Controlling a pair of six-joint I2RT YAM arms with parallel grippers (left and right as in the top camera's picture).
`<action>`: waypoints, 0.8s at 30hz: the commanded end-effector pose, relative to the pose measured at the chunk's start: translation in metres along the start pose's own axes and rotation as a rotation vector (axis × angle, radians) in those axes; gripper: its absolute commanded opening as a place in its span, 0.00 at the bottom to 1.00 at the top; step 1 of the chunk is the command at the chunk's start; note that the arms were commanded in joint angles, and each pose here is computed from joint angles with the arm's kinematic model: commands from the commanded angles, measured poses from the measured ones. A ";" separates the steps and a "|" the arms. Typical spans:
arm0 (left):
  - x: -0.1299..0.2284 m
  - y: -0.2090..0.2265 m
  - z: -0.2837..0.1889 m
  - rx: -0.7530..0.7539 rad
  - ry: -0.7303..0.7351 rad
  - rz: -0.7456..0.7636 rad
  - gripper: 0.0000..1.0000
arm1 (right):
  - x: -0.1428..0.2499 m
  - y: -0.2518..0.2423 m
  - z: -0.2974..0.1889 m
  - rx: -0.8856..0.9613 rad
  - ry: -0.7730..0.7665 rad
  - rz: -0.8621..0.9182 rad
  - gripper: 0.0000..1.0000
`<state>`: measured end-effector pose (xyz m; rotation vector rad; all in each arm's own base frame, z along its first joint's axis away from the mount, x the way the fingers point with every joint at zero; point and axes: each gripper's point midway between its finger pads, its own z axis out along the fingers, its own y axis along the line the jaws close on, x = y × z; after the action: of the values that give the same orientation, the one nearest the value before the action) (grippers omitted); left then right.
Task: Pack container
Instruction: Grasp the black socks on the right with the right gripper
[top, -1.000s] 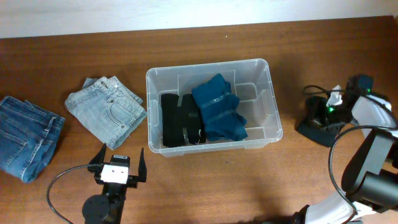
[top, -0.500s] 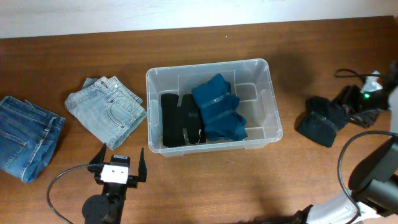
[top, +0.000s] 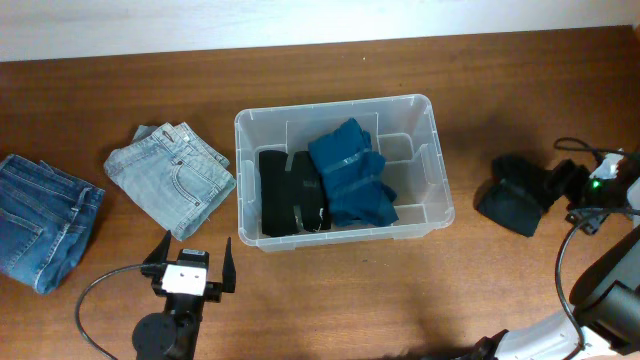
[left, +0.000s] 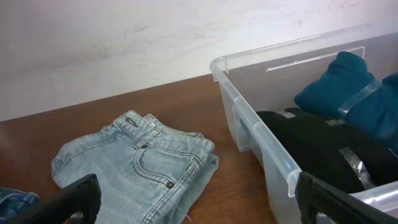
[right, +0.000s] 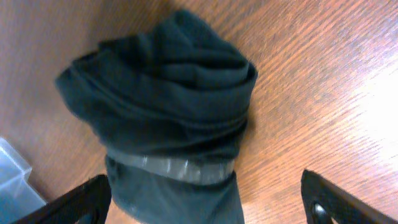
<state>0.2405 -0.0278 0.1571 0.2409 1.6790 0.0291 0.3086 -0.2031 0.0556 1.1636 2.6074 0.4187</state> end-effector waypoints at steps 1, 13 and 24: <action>0.002 -0.001 0.000 0.006 -0.001 0.015 0.99 | 0.009 0.000 0.015 -0.031 0.009 0.045 0.90; 0.002 -0.001 0.000 0.006 -0.001 0.015 1.00 | -0.001 0.005 0.029 -0.094 -0.064 0.009 0.90; 0.002 -0.001 0.000 0.006 -0.001 0.015 0.99 | 0.000 0.003 0.036 -0.102 -0.083 0.024 0.73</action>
<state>0.2405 -0.0278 0.1572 0.2405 1.6786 0.0288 0.3233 -0.2008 0.0275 1.1432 2.4729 0.4642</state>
